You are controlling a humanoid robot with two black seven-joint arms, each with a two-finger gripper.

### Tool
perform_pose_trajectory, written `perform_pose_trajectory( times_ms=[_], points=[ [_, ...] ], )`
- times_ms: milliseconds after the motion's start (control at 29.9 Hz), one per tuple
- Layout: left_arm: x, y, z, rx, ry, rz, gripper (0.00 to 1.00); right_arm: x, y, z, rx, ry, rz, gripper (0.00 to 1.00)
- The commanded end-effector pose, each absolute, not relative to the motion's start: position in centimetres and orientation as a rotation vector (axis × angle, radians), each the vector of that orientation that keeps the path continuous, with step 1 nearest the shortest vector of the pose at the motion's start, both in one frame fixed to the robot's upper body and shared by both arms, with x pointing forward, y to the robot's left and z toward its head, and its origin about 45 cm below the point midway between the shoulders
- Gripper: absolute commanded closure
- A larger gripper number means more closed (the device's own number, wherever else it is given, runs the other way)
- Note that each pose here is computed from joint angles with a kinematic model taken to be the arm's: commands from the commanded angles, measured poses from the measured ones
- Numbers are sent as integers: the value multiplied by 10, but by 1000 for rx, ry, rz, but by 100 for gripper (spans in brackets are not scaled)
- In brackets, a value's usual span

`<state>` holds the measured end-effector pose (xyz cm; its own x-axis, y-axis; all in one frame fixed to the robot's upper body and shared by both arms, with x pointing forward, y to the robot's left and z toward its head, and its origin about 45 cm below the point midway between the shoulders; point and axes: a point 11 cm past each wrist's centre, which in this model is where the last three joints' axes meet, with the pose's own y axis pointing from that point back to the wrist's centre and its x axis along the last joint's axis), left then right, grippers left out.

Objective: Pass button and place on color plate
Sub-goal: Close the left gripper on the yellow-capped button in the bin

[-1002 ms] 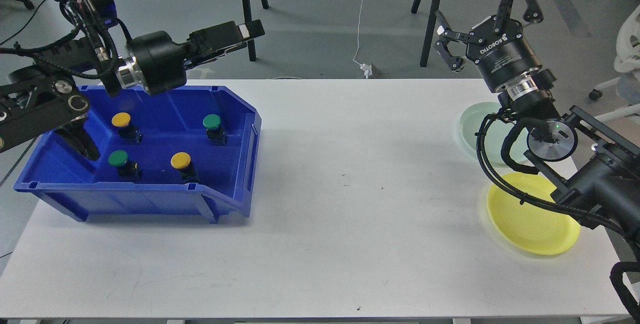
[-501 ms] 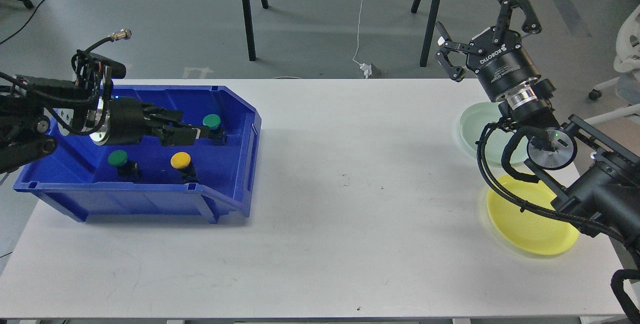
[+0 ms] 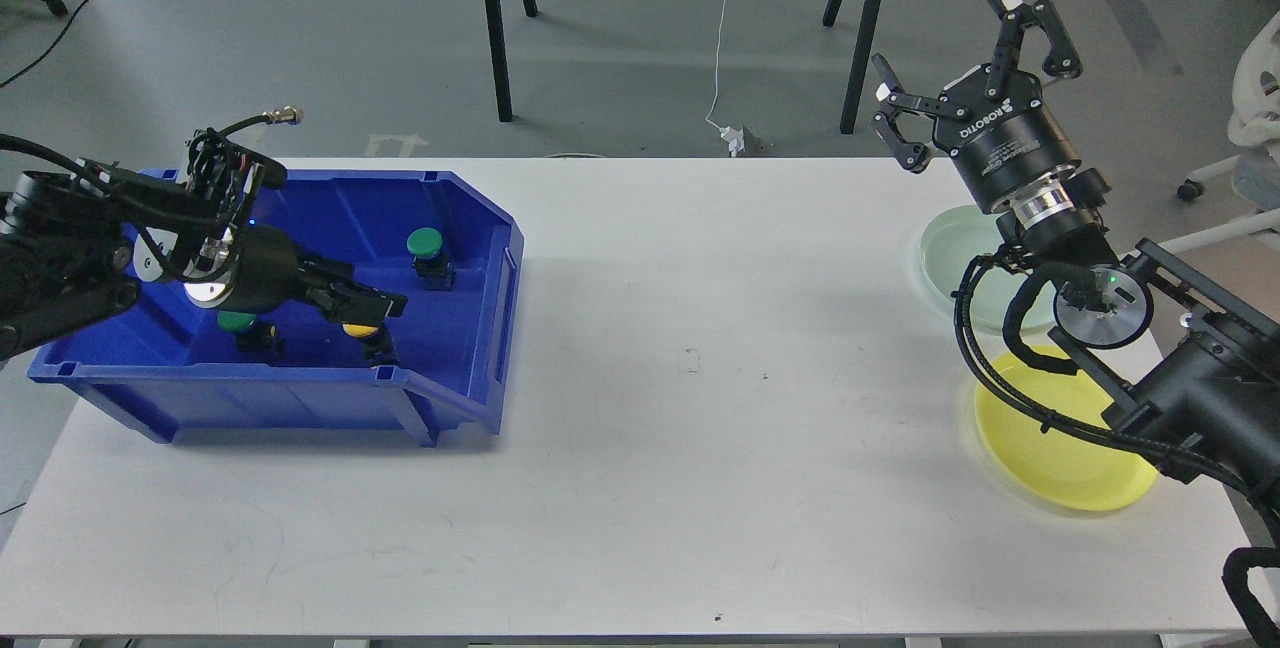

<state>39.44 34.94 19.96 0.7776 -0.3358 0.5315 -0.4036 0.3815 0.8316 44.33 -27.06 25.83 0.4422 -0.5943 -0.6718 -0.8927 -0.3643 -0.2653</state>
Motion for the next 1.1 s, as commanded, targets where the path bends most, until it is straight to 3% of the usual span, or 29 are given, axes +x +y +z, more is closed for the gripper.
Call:
perform_pose_trajectory(
  times_ms=[0, 1069],
  points=[
    [392, 346, 197, 1209, -702, 31, 16, 442, -272, 255, -2086, 1249, 639, 1],
    [393, 363, 170, 1278, -638, 38, 20, 439, -275, 249, -2079, 1262, 650, 1]
  ],
)
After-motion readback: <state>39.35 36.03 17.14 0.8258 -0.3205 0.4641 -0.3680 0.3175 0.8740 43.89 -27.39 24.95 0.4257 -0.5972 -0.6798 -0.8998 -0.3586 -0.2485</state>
